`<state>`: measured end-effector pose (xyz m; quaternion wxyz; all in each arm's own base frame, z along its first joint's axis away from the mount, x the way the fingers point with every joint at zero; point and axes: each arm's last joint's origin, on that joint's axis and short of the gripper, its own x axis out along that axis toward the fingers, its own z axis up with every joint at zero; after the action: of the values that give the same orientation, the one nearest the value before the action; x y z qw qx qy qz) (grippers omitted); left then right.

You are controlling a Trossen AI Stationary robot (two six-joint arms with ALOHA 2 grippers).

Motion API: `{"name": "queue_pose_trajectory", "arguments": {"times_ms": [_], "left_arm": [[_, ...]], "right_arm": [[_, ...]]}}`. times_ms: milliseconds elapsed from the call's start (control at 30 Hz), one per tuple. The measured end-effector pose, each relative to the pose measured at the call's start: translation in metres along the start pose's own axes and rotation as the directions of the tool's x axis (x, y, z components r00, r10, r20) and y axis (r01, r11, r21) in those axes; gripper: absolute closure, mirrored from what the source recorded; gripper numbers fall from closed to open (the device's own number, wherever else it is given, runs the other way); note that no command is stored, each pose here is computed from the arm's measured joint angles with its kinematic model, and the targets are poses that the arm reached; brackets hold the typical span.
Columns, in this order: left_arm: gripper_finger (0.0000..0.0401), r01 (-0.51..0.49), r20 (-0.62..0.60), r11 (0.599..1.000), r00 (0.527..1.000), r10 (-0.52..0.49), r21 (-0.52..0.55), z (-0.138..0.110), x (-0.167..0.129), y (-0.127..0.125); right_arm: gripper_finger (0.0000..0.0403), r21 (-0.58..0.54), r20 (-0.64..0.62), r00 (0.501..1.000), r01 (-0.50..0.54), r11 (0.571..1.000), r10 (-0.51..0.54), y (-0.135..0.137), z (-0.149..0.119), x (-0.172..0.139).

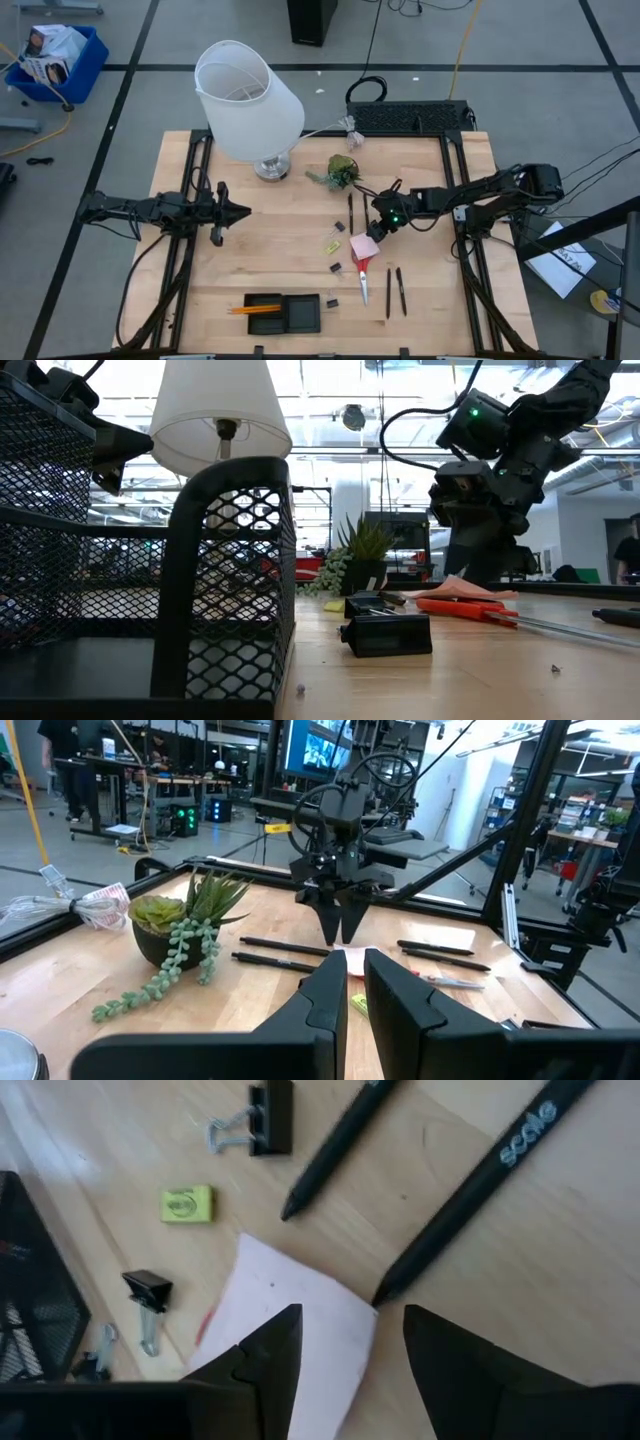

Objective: Pick and place office supplies into organizer
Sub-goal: Put the pink sticky note into the mesh desk organizer

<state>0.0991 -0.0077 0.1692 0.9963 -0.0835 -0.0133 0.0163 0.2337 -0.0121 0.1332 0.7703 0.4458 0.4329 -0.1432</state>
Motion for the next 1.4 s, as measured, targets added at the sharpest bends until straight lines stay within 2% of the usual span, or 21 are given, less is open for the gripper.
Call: {"name": "queue_pose_trajectory", "arguments": {"times_ms": [267,467,600,767,900,1167,1400], "left_arm": [[0.0359,0.000,0.000,1.000,1.000,0.000,0.000,0.000,0.000,0.000],[0.0359,0.000,0.000,1.000,1.000,0.000,0.000,0.000,0.000,0.000],[0.0359,0.000,0.000,1.000,1.000,0.000,0.000,0.000,0.000,0.000],[0.0359,0.000,0.000,1.000,1.000,0.000,0.000,0.000,0.000,0.000],[0.0359,0.000,0.000,1.000,1.000,0.000,0.000,0.000,0.000,0.000],[0.0359,0.000,0.000,1.000,1.000,0.000,0.000,0.000,0.000,0.000],[0.0359,0.000,0.000,1.000,1.000,0.000,0.000,0.000,0.000,0.000]], "right_arm": [[0.0240,0.004,-0.042,0.999,-0.002,1.000,0.003,-0.003,-0.001,0.009],[0.0261,-0.023,-0.057,0.998,-0.018,1.000,0.016,-0.002,-0.001,0.010],[0.0292,-0.028,-0.027,0.998,-0.056,0.998,0.056,0.002,0.002,0.009],[0.0350,-0.025,0.019,0.993,-0.113,0.993,0.113,0.007,0.006,0.009],[0.0396,-0.024,0.020,0.993,-0.113,0.993,0.114,0.008,0.006,0.009],[0.0400,0.000,0.035,0.990,-0.137,0.991,0.137,0.010,0.008,0.009],[0.0401,-0.004,0.108,0.947,-0.305,0.952,0.304,0.028,0.014,0.005]]}}
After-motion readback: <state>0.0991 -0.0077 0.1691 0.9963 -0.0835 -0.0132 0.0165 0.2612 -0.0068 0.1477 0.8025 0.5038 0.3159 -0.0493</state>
